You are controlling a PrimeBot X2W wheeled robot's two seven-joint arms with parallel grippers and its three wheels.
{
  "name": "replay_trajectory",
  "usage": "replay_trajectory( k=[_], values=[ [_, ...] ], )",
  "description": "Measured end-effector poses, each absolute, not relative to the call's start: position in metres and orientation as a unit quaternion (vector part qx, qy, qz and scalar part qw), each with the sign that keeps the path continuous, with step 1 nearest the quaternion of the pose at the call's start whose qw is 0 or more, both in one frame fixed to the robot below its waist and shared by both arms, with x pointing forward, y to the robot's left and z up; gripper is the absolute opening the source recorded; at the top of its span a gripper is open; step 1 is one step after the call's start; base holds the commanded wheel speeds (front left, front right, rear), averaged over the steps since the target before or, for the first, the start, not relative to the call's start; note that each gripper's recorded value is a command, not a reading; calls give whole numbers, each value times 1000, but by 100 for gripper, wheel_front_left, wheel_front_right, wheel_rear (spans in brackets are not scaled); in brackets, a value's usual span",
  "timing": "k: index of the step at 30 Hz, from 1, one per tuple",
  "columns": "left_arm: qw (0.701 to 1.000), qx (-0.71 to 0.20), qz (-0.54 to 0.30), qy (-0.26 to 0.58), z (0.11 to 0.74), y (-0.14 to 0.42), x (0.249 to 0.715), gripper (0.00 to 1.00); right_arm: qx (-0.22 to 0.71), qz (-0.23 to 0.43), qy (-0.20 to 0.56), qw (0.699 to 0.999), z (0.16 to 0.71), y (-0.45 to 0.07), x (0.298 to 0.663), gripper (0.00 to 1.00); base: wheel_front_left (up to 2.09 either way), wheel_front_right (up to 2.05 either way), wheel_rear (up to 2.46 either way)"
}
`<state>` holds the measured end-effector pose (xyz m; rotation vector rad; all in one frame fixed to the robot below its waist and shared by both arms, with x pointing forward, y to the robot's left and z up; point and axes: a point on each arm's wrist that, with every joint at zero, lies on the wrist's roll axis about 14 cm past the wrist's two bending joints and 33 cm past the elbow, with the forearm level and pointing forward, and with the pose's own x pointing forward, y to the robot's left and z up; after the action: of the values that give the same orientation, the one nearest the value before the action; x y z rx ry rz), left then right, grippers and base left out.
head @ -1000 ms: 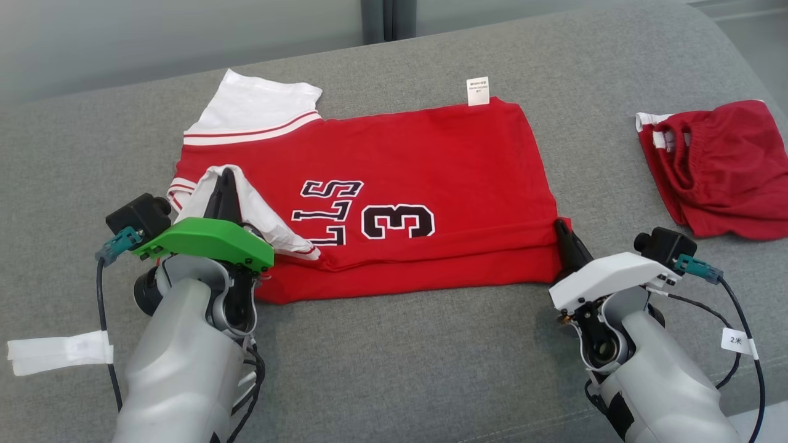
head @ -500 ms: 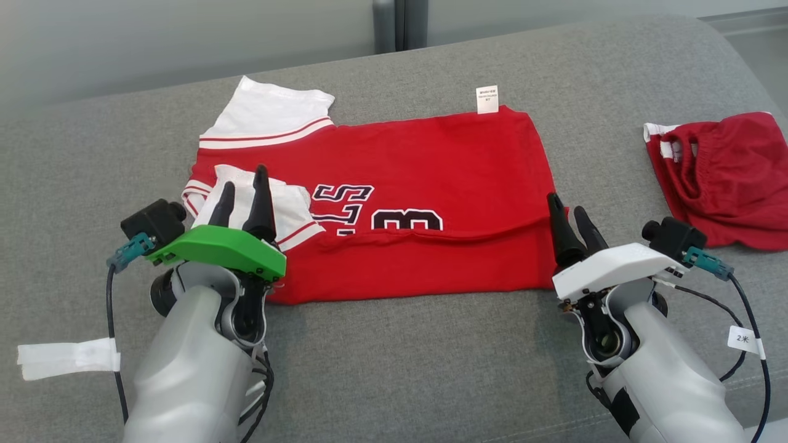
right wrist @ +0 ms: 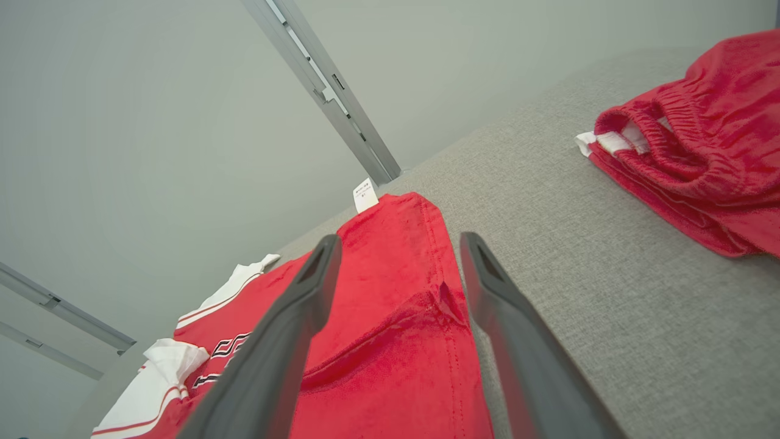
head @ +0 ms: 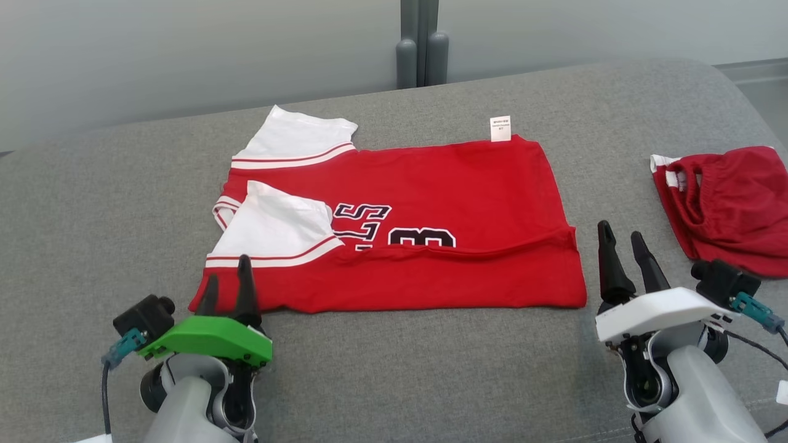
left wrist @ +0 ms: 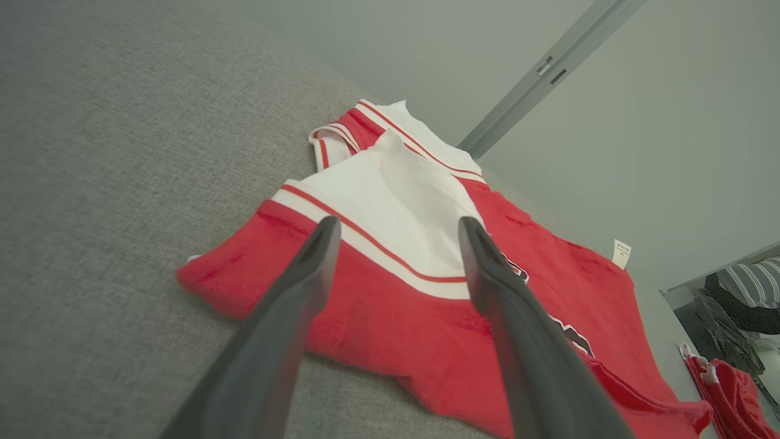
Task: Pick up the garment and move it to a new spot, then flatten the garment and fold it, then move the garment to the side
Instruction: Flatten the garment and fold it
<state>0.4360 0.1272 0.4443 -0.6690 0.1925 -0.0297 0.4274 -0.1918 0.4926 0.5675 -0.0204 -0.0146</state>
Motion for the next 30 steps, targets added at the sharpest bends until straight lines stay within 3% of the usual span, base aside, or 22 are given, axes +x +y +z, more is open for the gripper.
replay_trajectory(
  k=[10,21,22,23,28,30],
  values=[
    [927,-331,40,170,398,142,402,100,263,-32,-15,964,488,-202,391,100,0,0,0],
    [907,-369,72,188,384,141,423,100,260,-54,-10,964,488,-219,378,100,0,0,0],
    [906,-369,75,191,382,141,424,86,261,-56,-9,964,487,-221,377,100,0,0,0],
    [905,-371,78,194,380,141,426,59,261,-59,-9,963,487,-222,376,100,0,0,0],
    [901,-375,86,201,374,141,432,0,262,-70,-7,963,484,-229,372,100,0,0,0],
    [900,-377,85,200,374,141,434,0,262,-72,-6,962,483,-230,372,100,0,0,0]
  ],
)
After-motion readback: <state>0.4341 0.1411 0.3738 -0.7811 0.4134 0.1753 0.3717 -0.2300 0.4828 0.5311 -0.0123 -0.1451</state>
